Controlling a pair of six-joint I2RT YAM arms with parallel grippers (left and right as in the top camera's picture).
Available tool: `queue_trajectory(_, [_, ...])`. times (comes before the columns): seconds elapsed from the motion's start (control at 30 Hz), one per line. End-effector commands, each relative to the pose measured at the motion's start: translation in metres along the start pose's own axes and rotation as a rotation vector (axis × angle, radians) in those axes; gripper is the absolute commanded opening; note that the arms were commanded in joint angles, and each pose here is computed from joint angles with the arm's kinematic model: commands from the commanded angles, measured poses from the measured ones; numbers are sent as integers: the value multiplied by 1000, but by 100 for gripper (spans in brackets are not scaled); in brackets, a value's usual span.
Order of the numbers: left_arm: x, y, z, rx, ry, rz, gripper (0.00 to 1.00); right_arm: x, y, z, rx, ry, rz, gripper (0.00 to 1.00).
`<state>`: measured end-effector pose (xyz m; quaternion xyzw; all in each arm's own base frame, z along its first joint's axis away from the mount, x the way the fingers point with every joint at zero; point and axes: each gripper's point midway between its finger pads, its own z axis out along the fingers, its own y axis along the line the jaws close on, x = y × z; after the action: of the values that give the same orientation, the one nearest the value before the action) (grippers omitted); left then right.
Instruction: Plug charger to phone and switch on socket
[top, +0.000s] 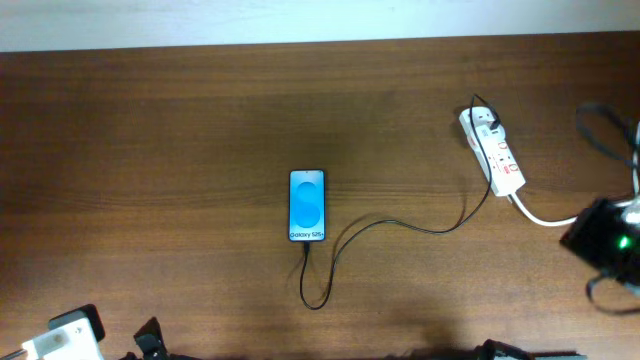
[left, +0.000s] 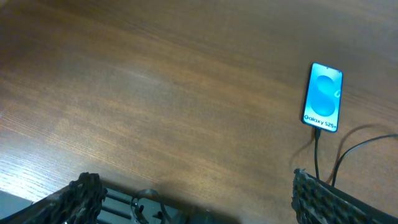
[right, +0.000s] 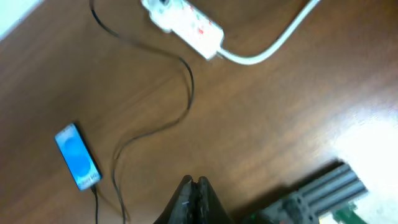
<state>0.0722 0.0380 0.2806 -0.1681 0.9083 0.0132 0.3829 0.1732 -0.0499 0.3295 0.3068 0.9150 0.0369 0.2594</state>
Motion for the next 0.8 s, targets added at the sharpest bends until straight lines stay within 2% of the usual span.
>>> queue_trajectory(0.0, [-1,2,-1,-12,-9,3,99,30,-8,8,4,41,-14,4])
queue_trajectory(0.13, [-1,2,-1,-12,-8,3,99,60,-15,18,-7,82,-10,5])
queue_trajectory(0.2, [-1,2,-1,-12,-9,3,99,71,-19,22,0,90,-10,11])
queue_trajectory(0.27, [-1,2,-1,-12,-8,3,99,77,-21,24,-1,91,-33,32])
queue_trajectory(0.3, [-1,2,-1,-12,-8,3,99,80,-22,23,-3,87,-34,49])
queue_trajectory(0.37, [-1,2,-1,-12,-8,3,99,82,-23,21,-6,73,-41,61])
queue_trajectory(0.43, [-1,2,-1,-12,-8,3,99,83,-23,19,-10,61,-67,98])
queue_trajectory(0.77, [-1,2,-1,-13,-8,3,99,86,-21,15,-32,39,-85,98])
